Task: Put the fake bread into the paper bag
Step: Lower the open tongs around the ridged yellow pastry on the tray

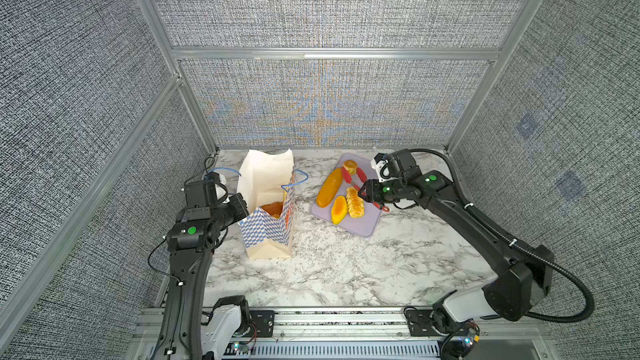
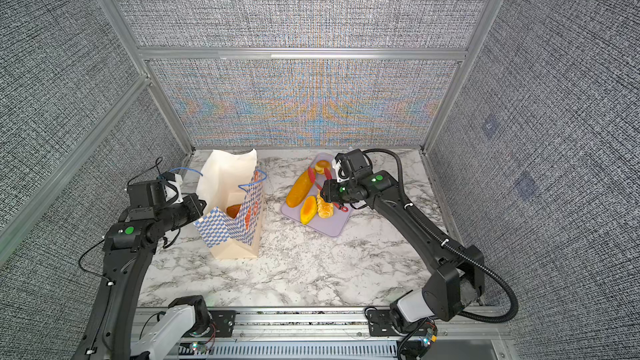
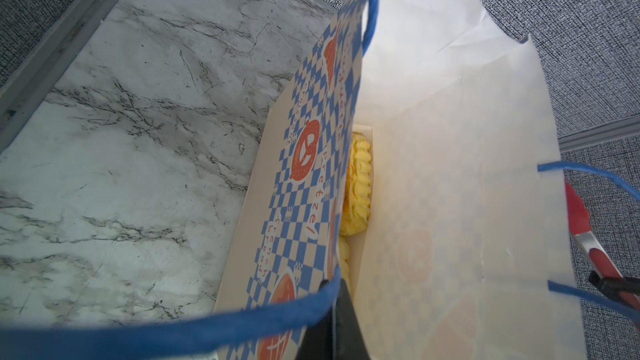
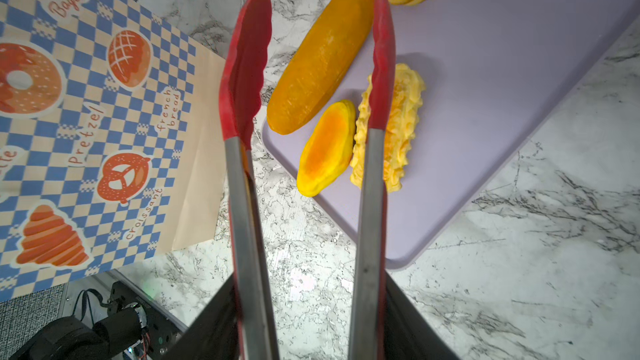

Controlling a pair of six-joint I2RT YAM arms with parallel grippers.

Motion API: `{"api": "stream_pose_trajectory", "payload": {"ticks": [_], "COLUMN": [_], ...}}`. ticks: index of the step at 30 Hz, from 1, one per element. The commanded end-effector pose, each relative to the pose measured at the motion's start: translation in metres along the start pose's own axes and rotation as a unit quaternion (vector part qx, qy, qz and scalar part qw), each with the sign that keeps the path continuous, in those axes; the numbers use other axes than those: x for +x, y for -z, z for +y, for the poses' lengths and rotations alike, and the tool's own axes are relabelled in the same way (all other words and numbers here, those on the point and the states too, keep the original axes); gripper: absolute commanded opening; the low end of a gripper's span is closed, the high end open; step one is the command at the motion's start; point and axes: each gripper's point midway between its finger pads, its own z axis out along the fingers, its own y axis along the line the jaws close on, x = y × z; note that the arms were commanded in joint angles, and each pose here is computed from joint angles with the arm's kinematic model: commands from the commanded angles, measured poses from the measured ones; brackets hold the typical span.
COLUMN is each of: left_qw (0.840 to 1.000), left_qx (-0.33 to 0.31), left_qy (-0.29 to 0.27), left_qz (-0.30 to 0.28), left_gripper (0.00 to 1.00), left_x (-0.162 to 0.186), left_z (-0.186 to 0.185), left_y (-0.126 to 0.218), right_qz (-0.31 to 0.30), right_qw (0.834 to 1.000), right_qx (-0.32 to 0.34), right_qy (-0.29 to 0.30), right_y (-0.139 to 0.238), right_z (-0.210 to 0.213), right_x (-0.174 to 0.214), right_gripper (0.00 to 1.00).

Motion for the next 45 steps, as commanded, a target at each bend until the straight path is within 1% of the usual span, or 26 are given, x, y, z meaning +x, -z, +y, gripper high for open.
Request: {"api": "stream_pose_trajectory", "payload": {"ticks": [1, 9, 19, 28, 45], "left_qw": [1.000, 1.000, 1.000, 1.000, 1.000], "left_qx": [0.004, 0.003, 0.005, 0.005, 0.004], "left_qy": [-0.002, -0.006, -0.007, -0.005, -0.004], "left_qz": [-0.006, -0.008, -0.008, -0.005, -0.001], "left_gripper": [0.04, 0.04, 0.04, 0.04, 0.04], "left_x": [-0.002, -0.002, -0.002, -0.002, -0.001], "left_z": [-0.001, -0.002, -0.003, -0.002, 0.000], "left_y": [0.001, 0.004, 0.003, 0.000, -0.005], "right_qz": [0.010, 0.041, 0.066, 0.075, 0.085], "right_qw": [1.000, 0.999, 0.996, 0.995, 0.992], "right_qx": [0.008, 0.025, 0.055, 0.068, 0.095], "right_qy": [-0.005, -0.015, -0.019, -0.018, -0.021], "right_y": [-0.006, -0.024, -0.042, -0.055, -0.076], "right_z": [-0.005, -0.019, -0.036, -0.042, -0.051], "right_x": [0.005, 0.022, 0.033, 0.033, 0.025], "right_gripper": [0.58, 0.60, 0.61, 0.64, 0.66]}}
